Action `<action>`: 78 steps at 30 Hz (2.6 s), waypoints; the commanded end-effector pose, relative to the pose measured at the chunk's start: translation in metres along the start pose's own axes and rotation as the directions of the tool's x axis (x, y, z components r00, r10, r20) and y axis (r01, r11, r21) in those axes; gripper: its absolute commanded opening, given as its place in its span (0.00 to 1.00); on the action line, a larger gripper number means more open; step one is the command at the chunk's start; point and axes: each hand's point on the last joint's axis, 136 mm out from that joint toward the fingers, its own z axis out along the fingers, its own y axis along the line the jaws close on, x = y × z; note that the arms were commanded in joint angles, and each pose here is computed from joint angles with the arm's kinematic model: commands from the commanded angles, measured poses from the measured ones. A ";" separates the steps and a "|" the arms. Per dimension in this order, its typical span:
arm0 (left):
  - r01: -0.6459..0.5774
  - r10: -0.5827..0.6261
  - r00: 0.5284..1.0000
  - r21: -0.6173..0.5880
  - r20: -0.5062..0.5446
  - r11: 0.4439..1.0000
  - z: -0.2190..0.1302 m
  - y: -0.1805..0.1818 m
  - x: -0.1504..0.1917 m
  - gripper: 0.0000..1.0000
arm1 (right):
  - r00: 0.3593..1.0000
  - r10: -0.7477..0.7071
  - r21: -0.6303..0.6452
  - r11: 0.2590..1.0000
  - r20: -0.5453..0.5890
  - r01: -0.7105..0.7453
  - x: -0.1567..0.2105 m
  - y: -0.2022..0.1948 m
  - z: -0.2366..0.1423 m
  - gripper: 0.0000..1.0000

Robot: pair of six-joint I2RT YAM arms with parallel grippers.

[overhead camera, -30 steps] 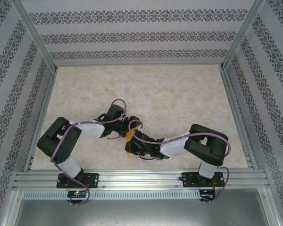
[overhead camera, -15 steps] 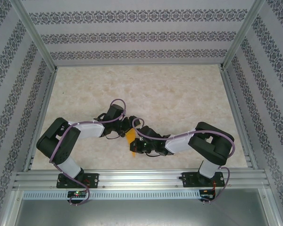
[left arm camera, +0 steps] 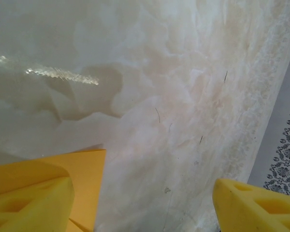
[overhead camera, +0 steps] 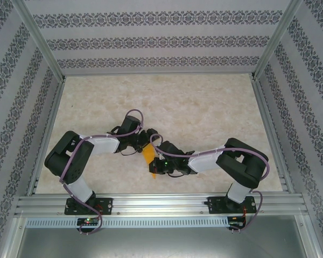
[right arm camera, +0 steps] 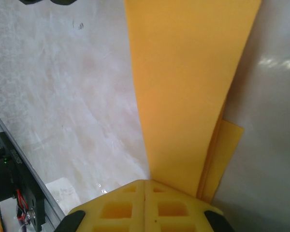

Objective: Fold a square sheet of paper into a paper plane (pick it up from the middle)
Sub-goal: Fold the wing for the fifth time at the center of the table.

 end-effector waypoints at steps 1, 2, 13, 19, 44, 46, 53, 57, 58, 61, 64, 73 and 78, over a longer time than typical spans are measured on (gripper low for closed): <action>-0.049 0.051 0.997 -0.039 0.066 0.998 0.003 0.014 -0.022 0.77 | 0.984 0.099 0.232 0.971 -0.147 -0.063 0.048 -0.068 -0.006 0.02; -0.053 0.056 0.996 -0.037 0.068 0.998 0.004 0.015 -0.024 0.77 | 0.984 0.102 0.233 0.970 -0.147 -0.066 0.048 -0.069 -0.006 0.01; -0.146 0.148 0.982 -0.027 0.115 0.989 -0.002 0.024 -0.049 0.77 | 0.981 0.117 0.242 0.967 -0.155 -0.077 0.052 -0.075 -0.006 0.00; -0.163 0.176 0.977 -0.107 0.125 0.981 -0.006 0.027 -0.066 0.77 | 0.982 0.118 0.240 0.968 -0.151 -0.079 0.051 -0.074 -0.007 0.00; -0.294 0.292 0.950 0.000 0.112 0.956 -0.054 -0.049 -0.078 0.70 | 0.987 0.103 0.212 0.974 -0.126 -0.075 0.033 -0.065 -0.003 0.00; -0.268 0.268 0.962 -0.003 0.059 0.963 -0.048 -0.041 -0.053 0.61 | 0.987 0.103 0.211 0.975 -0.126 -0.074 0.032 -0.064 -0.001 0.00; -0.205 0.205 0.978 0.014 0.028 0.979 -0.051 -0.014 0.002 0.33 | 0.986 0.118 0.210 0.974 -0.121 -0.091 0.030 -0.066 0.003 0.00; -0.211 0.211 0.977 0.022 0.012 0.977 -0.049 -0.010 0.015 0.17 | 0.985 0.126 0.213 0.972 -0.121 -0.098 0.030 -0.067 0.005 0.00; -0.210 0.210 0.978 0.027 0.009 0.977 -0.047 -0.009 0.017 0.14 | 0.984 0.128 0.212 0.972 -0.122 -0.100 0.030 -0.067 0.005 0.00; -0.215 0.216 0.976 0.042 -0.010 0.976 -0.038 -0.010 0.020 0.11 | 0.984 0.129 0.212 0.972 -0.122 -0.101 0.031 -0.067 0.005 0.00; -0.213 0.214 0.977 0.035 -0.020 0.976 -0.029 -0.006 0.018 0.10 | 0.984 0.133 0.216 0.971 -0.120 -0.105 0.032 -0.068 0.004 0.00; -0.240 0.240 0.971 -0.032 0.012 0.970 -0.012 0.021 0.009 0.11 | 0.982 0.141 0.221 0.969 -0.122 -0.112 0.035 -0.071 0.002 0.00; -0.257 0.263 0.963 -0.092 0.052 0.962 -0.010 0.038 -0.002 0.11 | 0.980 0.152 0.229 0.966 -0.129 -0.119 0.039 -0.075 0.002 0.00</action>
